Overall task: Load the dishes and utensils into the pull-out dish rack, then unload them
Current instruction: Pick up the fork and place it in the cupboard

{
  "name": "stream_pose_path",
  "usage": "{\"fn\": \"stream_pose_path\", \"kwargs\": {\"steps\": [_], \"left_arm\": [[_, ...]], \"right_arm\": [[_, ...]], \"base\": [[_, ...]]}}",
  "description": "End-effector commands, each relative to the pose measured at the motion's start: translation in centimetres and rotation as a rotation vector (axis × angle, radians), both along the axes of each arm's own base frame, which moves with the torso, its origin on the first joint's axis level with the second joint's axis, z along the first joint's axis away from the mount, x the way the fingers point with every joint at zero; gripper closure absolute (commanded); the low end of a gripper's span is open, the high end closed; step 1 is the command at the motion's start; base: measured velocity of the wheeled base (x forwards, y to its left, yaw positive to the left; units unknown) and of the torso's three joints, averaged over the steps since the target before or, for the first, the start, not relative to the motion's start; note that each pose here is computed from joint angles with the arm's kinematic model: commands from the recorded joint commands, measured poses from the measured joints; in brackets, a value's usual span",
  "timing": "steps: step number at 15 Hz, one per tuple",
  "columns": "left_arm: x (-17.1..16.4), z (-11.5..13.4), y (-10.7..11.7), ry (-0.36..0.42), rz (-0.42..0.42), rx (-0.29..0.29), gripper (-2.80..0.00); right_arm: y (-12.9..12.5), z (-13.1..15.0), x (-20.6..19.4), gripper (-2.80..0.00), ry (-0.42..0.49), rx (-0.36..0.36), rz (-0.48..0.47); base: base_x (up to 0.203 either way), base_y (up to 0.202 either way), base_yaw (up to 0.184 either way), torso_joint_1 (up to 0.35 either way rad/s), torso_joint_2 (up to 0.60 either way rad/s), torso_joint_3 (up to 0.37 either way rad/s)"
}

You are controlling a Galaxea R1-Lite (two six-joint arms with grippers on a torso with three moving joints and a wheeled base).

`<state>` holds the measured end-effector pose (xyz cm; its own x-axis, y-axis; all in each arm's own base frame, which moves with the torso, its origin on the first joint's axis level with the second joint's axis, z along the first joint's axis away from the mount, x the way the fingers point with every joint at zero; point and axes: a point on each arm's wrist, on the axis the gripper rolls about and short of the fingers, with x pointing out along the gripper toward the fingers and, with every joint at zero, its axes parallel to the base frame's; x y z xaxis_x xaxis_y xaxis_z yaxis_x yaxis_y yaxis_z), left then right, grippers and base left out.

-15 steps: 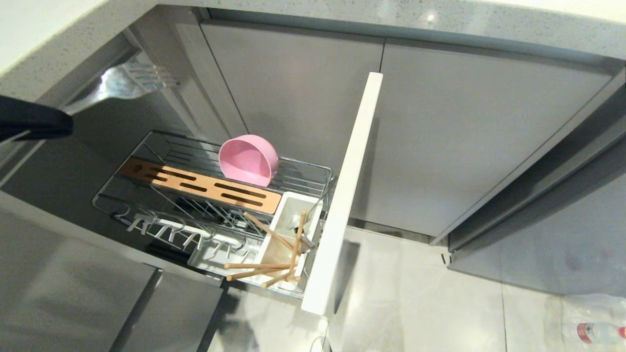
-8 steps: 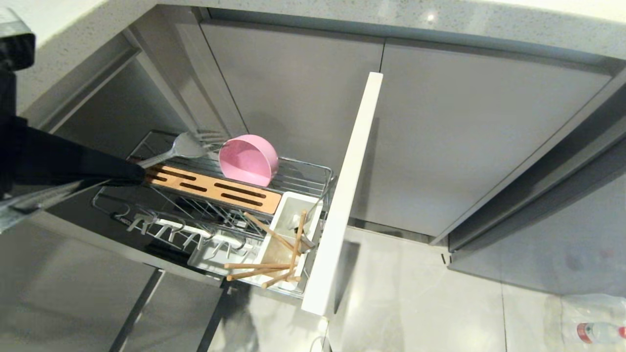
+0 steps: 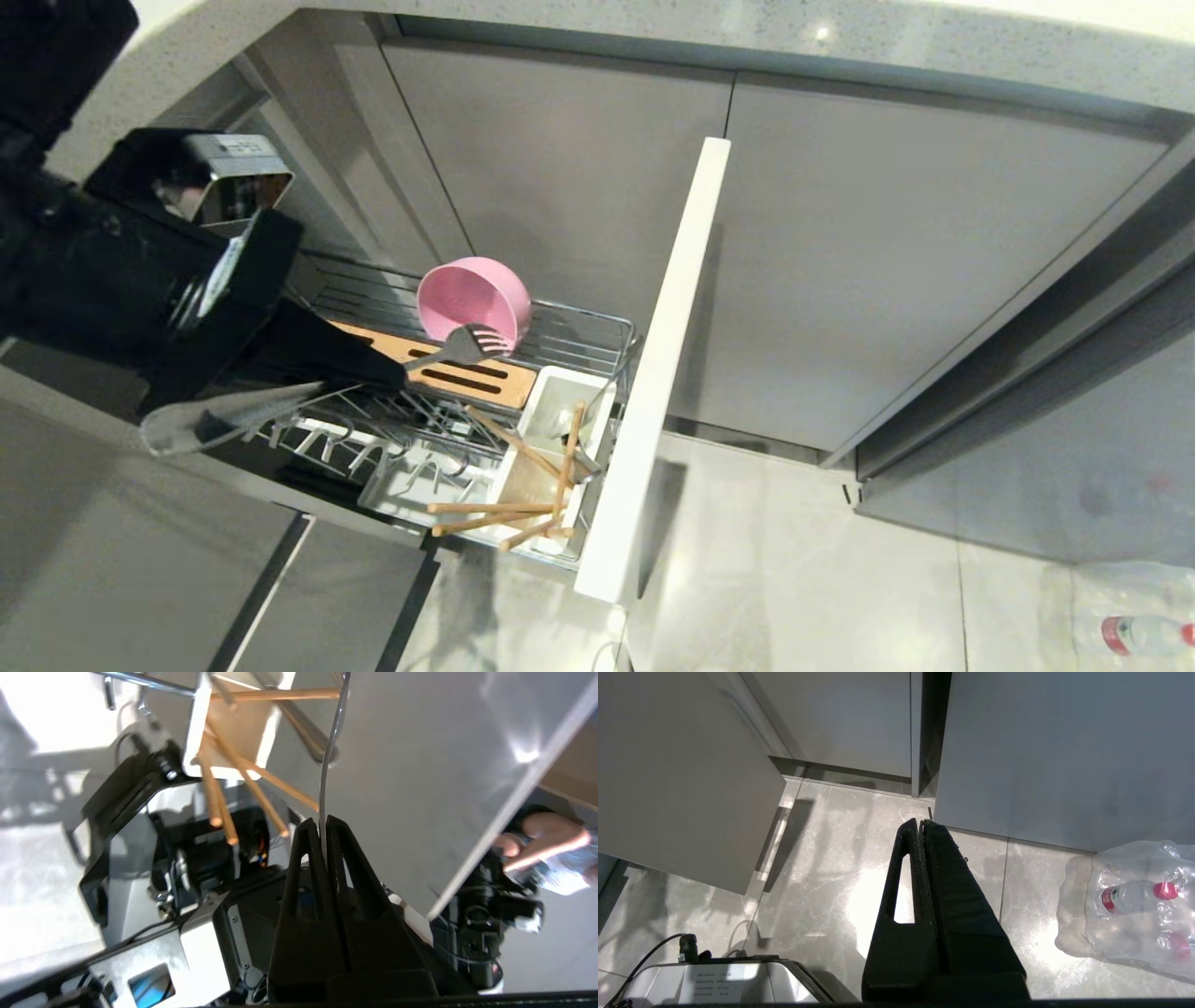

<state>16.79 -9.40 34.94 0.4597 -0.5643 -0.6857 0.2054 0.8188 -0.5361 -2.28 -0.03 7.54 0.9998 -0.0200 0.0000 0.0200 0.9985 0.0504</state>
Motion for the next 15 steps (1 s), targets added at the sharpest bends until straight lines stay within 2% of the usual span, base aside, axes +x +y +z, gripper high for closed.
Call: {"fn": "stream_pose_path", "kwargs": {"steps": [1,3,6,10,13,15], "left_arm": [[1.7,-0.6,-1.2,0.039,-0.001,0.031,0.0],[2.5,-1.3,-2.3,0.07,0.013,0.107,0.0],[2.8,-1.1,-3.3,0.08,-0.008,0.129,0.0],[4.4,-2.9,-5.5,0.138,-0.053,0.164,0.0],[5.7,-4.2,-6.5,0.183,-0.026,0.182,0.0],[6.4,-4.8,-6.8,0.19,-0.005,0.214,0.0]], "right_arm": [[0.0,0.0,0.0,0.0,0.002,0.0,0.0],[0.0,0.0,0.0,0.0,0.002,0.0,0.0],[0.0,0.0,0.0,0.0,0.002,0.0,0.0],[0.0,0.0,0.0,0.0,0.003,0.0,0.0],[0.0,0.0,0.0,0.0,0.002,0.0,0.0],[0.0,0.0,0.0,0.0,0.002,0.0,0.0]], "base": [[0.0,0.0,0.0,0.0,0.0,0.0],[0.0,0.0,0.0,0.0,0.0,0.0],[0.0,0.0,0.0,0.0,0.0,0.0],[0.0,0.0,0.0,0.0,0.0,0.0],[0.0,0.0,0.0,0.0,0.0,0.0],[0.0,0.0,0.0,0.0,0.0,0.0]]}}
